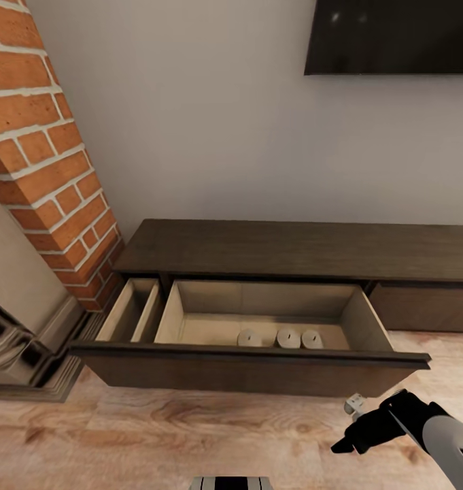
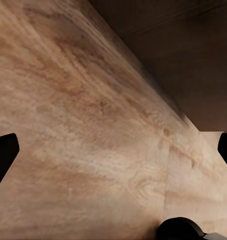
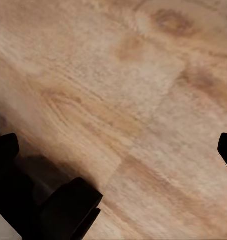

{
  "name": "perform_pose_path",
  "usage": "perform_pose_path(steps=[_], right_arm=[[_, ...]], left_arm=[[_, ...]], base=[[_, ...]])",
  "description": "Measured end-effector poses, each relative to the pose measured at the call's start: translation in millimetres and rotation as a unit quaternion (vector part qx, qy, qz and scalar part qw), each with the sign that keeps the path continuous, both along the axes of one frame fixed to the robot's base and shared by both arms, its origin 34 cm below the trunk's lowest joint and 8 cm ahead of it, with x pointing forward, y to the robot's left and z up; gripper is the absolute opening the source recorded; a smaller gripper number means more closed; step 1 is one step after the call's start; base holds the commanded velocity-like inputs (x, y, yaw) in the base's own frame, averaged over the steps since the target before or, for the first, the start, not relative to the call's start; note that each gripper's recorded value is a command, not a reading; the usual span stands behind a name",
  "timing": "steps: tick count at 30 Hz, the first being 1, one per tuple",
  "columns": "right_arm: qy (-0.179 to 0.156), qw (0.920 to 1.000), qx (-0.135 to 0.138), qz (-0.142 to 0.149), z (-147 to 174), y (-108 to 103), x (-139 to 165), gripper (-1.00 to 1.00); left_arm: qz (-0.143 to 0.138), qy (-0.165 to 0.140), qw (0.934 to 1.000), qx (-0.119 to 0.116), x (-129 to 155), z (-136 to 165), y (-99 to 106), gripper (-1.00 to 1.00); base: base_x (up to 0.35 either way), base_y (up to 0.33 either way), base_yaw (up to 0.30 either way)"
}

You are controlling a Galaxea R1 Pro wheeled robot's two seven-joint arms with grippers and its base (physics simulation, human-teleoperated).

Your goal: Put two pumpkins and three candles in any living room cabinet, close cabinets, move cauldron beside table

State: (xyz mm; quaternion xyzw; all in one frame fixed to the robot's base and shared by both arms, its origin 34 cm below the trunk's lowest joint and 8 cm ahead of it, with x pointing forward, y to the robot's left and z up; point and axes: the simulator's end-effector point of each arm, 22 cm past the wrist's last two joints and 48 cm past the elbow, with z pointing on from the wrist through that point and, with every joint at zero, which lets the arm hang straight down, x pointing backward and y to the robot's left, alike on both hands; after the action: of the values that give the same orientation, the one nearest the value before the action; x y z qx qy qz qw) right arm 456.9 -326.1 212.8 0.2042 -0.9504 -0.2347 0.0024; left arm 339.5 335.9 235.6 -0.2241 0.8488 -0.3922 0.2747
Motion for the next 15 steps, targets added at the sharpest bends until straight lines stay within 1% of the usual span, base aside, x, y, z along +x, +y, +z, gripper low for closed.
perform_pose_path(steps=[3, 9, 11, 13, 15], right_arm=[[0.000, 1.0000, 0.004, 0.002, -1.4, 1.9, -4.3, 1.00], [-0.010, 0.9999, 0.009, 0.009, -2.5, 4.3, -4.5, 1.00], [-0.011, 0.9998, 0.010, 0.010, -2.7, 4.4, -4.5, 1.00], [-0.009, 0.9998, 0.007, 0.016, -3.5, 3.2, -7.2, 1.00], [-0.009, 0.9998, 0.009, 0.014, -3.4, 3.8, -6.7, 1.00]], left_arm=[[0.000, 0.000, 1.0000, 0.000, 0.0, 0.1, 0.0, 1.00], [0.000, 0.000, 1.0000, 0.000, 0.0, 0.1, 0.1, 1.00], [0.000, 0.000, 1.0000, 0.000, 0.0, 0.0, 0.1, 1.00], [0.000, 0.000, 1.0000, 0.000, 0.0, 0.0, 0.0, 1.00], [0.000, 0.000, 1.0000, 0.000, 0.0, 0.0, 0.0, 1.00]], base=[[0.166, -0.003, 0.000], [0.275, -0.001, 0.000], [0.156, 0.000, 0.000], [0.073, 0.000, 0.000], [0.042, 0.000, 0.000]])
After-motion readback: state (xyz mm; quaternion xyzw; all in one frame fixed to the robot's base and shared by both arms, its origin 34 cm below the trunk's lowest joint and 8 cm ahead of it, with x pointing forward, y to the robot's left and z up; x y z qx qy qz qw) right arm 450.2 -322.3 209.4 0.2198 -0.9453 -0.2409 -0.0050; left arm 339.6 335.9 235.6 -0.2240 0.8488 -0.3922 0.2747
